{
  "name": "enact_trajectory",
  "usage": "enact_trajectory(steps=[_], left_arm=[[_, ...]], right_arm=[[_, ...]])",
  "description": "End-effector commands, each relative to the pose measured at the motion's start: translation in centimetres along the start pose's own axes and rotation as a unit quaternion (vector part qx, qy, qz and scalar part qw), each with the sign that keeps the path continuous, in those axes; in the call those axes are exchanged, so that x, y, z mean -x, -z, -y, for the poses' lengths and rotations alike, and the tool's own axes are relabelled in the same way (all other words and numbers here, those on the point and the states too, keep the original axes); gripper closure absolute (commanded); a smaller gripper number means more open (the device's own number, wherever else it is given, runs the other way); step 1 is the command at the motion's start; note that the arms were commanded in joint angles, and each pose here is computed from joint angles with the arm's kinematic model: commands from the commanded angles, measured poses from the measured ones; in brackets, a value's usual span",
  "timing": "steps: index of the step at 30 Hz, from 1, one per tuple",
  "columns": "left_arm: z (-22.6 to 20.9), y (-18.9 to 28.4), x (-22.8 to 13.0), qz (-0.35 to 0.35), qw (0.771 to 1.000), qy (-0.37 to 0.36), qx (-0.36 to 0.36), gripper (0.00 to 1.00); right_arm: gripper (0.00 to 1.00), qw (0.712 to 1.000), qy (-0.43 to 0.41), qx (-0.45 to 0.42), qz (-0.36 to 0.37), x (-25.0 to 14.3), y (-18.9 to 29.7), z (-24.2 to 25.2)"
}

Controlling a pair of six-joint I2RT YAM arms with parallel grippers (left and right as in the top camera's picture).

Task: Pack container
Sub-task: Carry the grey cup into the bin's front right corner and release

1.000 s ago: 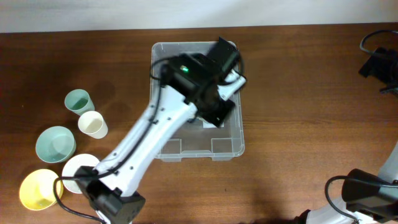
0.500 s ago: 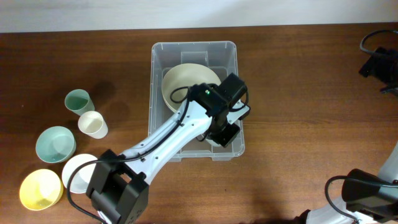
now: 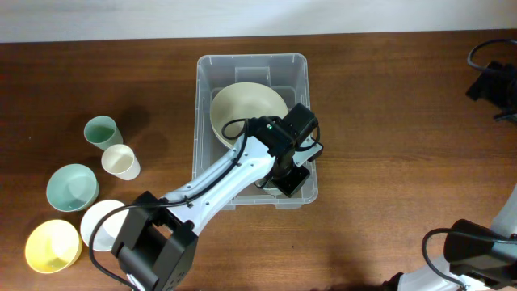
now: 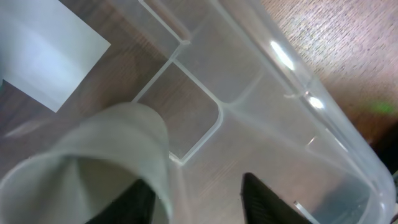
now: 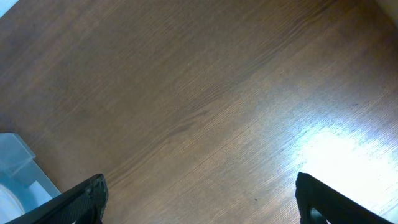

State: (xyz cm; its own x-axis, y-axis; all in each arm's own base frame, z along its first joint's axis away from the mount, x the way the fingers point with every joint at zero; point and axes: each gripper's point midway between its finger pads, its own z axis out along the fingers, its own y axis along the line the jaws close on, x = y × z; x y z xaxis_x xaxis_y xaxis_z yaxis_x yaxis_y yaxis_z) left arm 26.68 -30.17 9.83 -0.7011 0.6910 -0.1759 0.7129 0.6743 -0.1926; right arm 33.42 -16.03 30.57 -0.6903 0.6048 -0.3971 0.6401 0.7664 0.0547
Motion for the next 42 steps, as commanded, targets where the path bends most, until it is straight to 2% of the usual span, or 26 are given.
enact_trajectory(steps=[1,4,8,11,13,14,15,17,21,28,32,36,42], left_arm=[[0.3,0.6,0.7,0.009,1.000,-0.010,-0.005,0.43],[-0.4,3.1,2.3,0.040,0.999,-0.011,0.021,0.38],[-2.8,9.6,4.6,0.102,0.991,0.000,0.092,0.36],[-6.0,14.6,4.9,0.138,0.978,0.028,0.154,0.37],[-8.2,16.6,4.4,0.148,0.972,0.053,0.177,0.51],[-9.3,16.9,4.1,0.148,0.970,0.069,0.179,0.62],[-10.5,17.1,3.5,0.144,0.968,0.093,0.182,0.78],[-13.3,16.3,2.1,0.122,0.965,0.146,0.183,0.93],[-16.2,12.8,-0.4,0.070,0.967,0.199,0.146,0.99],[-15.8,4.5,-3.2,-0.033,0.972,0.212,0.093,0.99],[-14.9,2.4,-4.0,-0.062,0.973,0.209,0.076,0.99],[-14.9,1.5,-4.2,-0.072,0.973,0.207,0.075,0.99],[-15.9,-0.7,-2.4,-0.047,0.976,0.199,0.079,0.99]], right_arm=[[0.07,1.000,0.003,0.001,-0.005,-0.1,-0.2,-0.1],[0.08,1.000,0.003,0.001,-0.005,-0.1,-0.2,-0.1],[0.08,1.000,0.003,0.001,-0.005,-0.1,-0.2,-0.1],[0.08,1.000,0.003,0.001,-0.005,-0.1,-0.2,-0.1],[0.08,1.000,0.003,0.001,-0.005,-0.1,-0.2,-0.1],[0.08,1.000,0.003,0.001,-0.005,-0.1,-0.2,-0.1],[0.08,1.000,0.003,0.002,-0.005,-0.1,-0.2,-0.1],[0.07,1.000,0.003,0.002,-0.005,-0.1,-0.2,-0.1],[0.08,1.000,0.003,0.002,-0.004,-0.1,-0.2,-0.1],[0.08,1.000,0.003,0.002,-0.003,0.0,-0.2,-0.1],[0.08,1.000,0.003,0.002,-0.003,0.0,-0.2,-0.1],[0.08,1.000,0.003,0.002,-0.003,0.0,-0.2,-0.1],[0.08,1.000,0.003,0.002,-0.003,0.0,-0.2,-0.1]])
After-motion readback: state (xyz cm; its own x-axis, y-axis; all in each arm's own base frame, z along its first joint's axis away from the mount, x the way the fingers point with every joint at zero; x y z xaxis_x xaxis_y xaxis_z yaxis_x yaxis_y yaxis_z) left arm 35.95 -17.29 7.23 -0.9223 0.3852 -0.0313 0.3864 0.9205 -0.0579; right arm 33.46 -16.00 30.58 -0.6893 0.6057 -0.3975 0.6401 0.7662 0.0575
